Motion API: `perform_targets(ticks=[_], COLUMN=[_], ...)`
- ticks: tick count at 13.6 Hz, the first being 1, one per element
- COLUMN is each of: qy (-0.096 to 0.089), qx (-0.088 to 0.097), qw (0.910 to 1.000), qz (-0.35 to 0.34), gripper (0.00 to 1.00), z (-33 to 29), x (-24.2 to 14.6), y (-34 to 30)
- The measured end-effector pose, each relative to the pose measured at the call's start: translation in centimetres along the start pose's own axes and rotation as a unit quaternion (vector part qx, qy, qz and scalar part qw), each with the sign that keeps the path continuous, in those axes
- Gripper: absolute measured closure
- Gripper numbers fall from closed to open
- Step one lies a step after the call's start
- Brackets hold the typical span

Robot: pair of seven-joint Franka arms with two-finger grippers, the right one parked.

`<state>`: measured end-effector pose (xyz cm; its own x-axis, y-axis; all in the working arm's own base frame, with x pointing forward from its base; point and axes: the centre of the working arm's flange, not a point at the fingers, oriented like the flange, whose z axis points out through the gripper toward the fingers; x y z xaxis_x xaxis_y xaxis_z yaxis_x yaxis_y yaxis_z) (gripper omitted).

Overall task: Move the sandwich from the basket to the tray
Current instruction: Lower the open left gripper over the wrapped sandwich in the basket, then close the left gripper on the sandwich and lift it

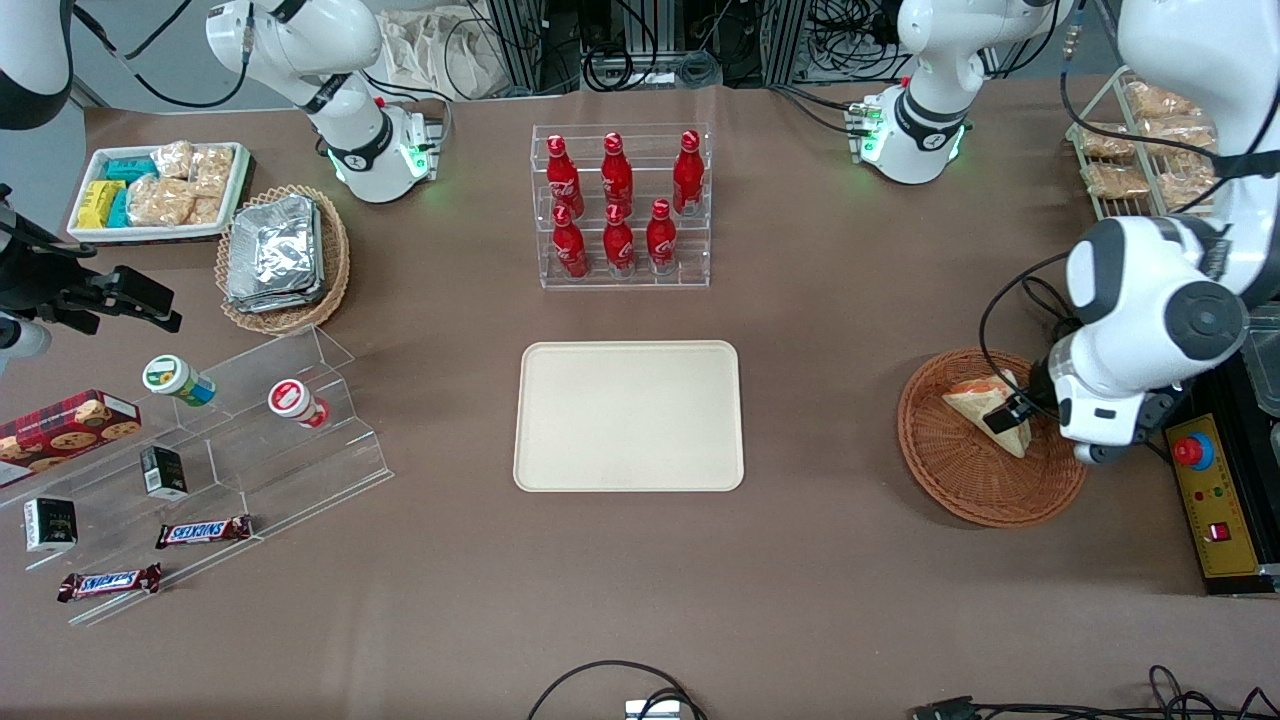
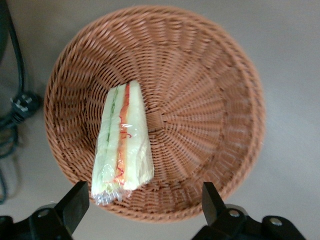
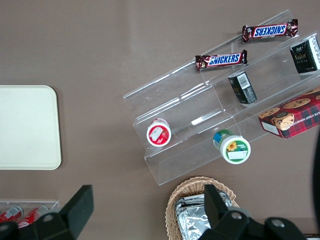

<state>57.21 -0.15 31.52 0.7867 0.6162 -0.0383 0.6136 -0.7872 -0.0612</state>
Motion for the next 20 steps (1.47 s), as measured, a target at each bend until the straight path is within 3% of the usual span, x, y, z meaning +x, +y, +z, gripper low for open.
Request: perform_targets(ticks=[4, 10, 11, 16, 20], qy=[-0.010, -0.028, -0.028, -0.016, -0.015], qx=[0.009, 0.020, 0.018, 0.007, 0.009], qw=[0.9981, 0.9949, 0.9936, 0.9902, 0.9911], qz=[-0.061, -0.095, -0.108, -0.138, -0.132], gripper=[0.00, 0.00, 0.07, 0.60, 0.71], z=[4.2, 7.2, 7.7, 6.7, 4.3], x=[-1.2, -1.6, -1.4, -0.1, 0.5], y=[-2.9, -3.3, -3.3, -3.2, -1.9])
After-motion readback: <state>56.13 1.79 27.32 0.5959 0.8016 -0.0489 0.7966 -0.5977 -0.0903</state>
